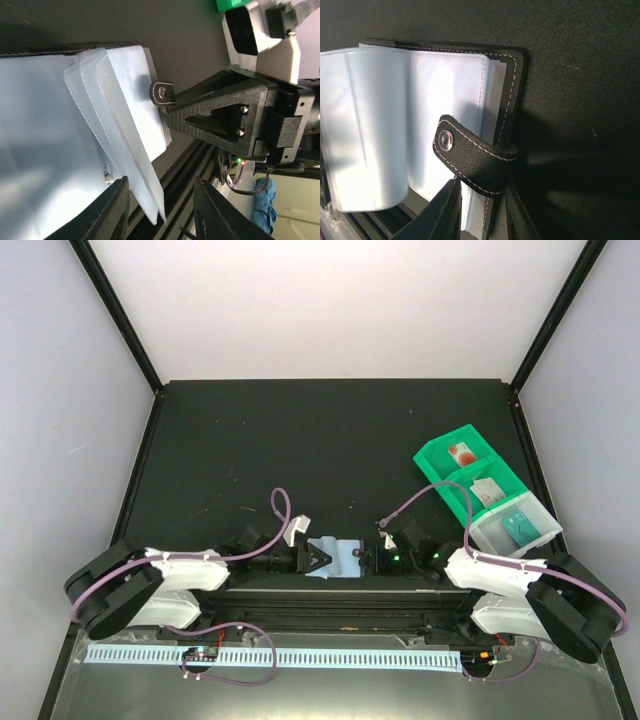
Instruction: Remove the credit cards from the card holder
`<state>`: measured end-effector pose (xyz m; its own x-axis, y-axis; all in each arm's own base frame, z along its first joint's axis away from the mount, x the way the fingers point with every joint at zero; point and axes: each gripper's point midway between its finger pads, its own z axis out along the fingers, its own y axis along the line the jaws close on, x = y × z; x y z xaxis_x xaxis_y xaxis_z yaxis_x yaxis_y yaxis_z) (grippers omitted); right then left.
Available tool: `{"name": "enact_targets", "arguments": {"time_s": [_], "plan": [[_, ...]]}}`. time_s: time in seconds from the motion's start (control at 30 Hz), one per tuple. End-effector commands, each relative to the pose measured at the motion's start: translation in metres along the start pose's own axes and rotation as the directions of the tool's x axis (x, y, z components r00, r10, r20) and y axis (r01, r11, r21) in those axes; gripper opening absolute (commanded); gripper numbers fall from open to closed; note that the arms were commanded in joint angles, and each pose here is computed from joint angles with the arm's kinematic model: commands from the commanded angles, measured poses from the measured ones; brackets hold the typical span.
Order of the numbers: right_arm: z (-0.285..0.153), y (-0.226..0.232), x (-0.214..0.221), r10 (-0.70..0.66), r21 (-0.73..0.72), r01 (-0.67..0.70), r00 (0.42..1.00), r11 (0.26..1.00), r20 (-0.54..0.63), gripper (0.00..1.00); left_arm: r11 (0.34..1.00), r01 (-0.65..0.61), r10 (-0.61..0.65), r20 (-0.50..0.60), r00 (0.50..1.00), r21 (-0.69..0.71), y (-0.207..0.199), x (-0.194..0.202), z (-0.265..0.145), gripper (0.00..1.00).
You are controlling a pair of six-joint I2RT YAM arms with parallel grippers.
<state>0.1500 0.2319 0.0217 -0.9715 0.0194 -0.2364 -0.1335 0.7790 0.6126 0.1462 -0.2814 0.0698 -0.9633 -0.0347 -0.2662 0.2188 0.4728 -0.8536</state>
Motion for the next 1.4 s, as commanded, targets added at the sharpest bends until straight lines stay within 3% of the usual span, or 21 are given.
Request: {"name": "enact_targets", "arguments": {"time_s": [0.0,0.17,0.37,0.67,0.87,1.2,1.37], "plan": [[-0.003,0.002,-0.005,-0.018,-0.005,0.018,0.999,1.000,0.038,0.29,0.994,-0.035,0.040,-0.042,0.998,0.108,-0.037,-0.006,0.019,0.36],[-0.019,-0.002,-0.016,-0.033,0.044,0.028,0.992,0.999,0.119,0.36,0.988,-0.038,0.047,-0.056,0.997,0.148,-0.048,-0.004,0.025,0.36],[-0.046,0.003,-0.029,-0.057,0.047,0.047,0.972,0.998,0.229,0.38,0.995,-0.068,0.073,-0.055,0.996,0.077,-0.038,-0.003,0.019,0.47],[-0.051,0.032,-0.028,-0.062,-0.071,0.078,0.977,0.994,0.206,0.38,0.986,-0.125,0.129,0.029,0.991,-0.106,-0.014,-0.012,-0.010,0.66],[-0.048,0.044,-0.025,-0.070,-0.091,0.089,0.980,0.992,0.188,0.38,0.993,-0.109,0.111,0.057,0.992,-0.051,-0.019,-0.012,-0.014,0.66],[-0.057,0.046,-0.027,-0.067,-0.112,0.095,0.970,0.989,0.233,0.36,0.987,-0.083,0.092,-0.056,0.994,0.138,-0.058,-0.002,0.020,0.63],[-0.053,0.046,-0.022,-0.064,-0.114,0.089,0.977,0.990,0.205,0.34,0.994,-0.109,0.109,-0.006,0.994,0.020,-0.043,-0.009,0.010,0.69]]}}
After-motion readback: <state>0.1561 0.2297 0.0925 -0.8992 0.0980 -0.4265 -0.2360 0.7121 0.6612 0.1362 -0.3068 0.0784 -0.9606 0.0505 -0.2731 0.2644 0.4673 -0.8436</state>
